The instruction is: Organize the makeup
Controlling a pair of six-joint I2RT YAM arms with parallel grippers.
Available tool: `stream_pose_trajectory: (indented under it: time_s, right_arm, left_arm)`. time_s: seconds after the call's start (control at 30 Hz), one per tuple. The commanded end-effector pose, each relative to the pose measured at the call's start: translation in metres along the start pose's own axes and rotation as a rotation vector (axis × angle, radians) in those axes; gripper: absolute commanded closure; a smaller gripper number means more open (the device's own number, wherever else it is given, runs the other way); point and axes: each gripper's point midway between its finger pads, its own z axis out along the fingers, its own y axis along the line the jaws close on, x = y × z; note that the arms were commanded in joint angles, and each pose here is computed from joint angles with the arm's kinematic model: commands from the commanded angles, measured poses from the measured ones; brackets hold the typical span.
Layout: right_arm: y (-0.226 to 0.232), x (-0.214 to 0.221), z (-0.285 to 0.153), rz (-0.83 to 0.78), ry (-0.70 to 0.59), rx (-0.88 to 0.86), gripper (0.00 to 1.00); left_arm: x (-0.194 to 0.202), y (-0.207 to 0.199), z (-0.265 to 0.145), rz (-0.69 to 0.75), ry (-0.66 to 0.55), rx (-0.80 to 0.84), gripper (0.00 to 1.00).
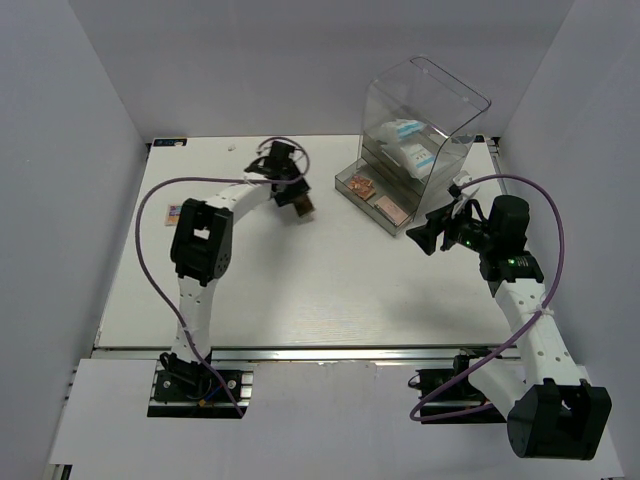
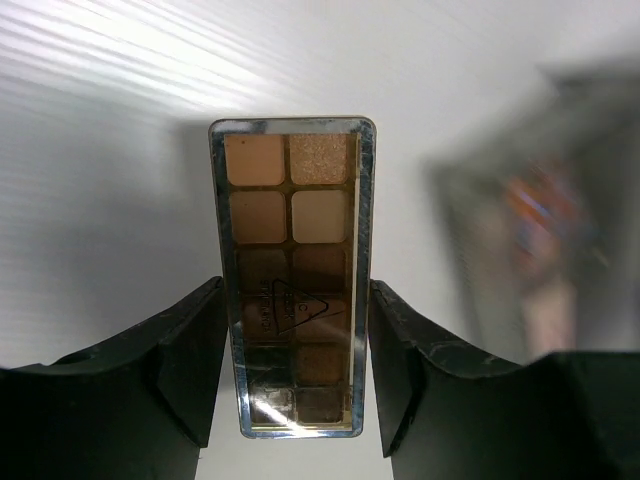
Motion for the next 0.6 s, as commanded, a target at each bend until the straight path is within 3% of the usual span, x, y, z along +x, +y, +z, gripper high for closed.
stream_pose_trajectory:
  time_s: [0.0,0.07,0.3,0.5,0.57]
  right_arm:
    - [-0.011,-0.032,-0.007,-0.058,-0.076,0.075,0.25]
    - [-0.013,-0.036,-0.009,-0.061,-0.087,0.097,0.24]
    - [-0.014,-0.037,-0.016,-0.071,-0.1,0.137,0.24]
    - [-0.012,-0.037,-0.018,-0.065,-0.107,0.138,0.24]
    - [-0.012,-0.037,-0.018,-0.068,-0.107,0.139,0.23]
  left_arm:
    - [0.007,-0.122,-0.077,-0.035,-0.027,0.376,1.0]
    - [0.029,-0.144,-0.081,-0.08,0.015,0.427,1.0]
    - [0.052,-0.21,-0.097,-0.128,0.049,0.548,0.98]
    - [0.067,-0.231,-0.077,-0.202,0.102,0.535,0.7]
    - [0.068,-0.237,-0.068,-0.238,0.11,0.532,0.65]
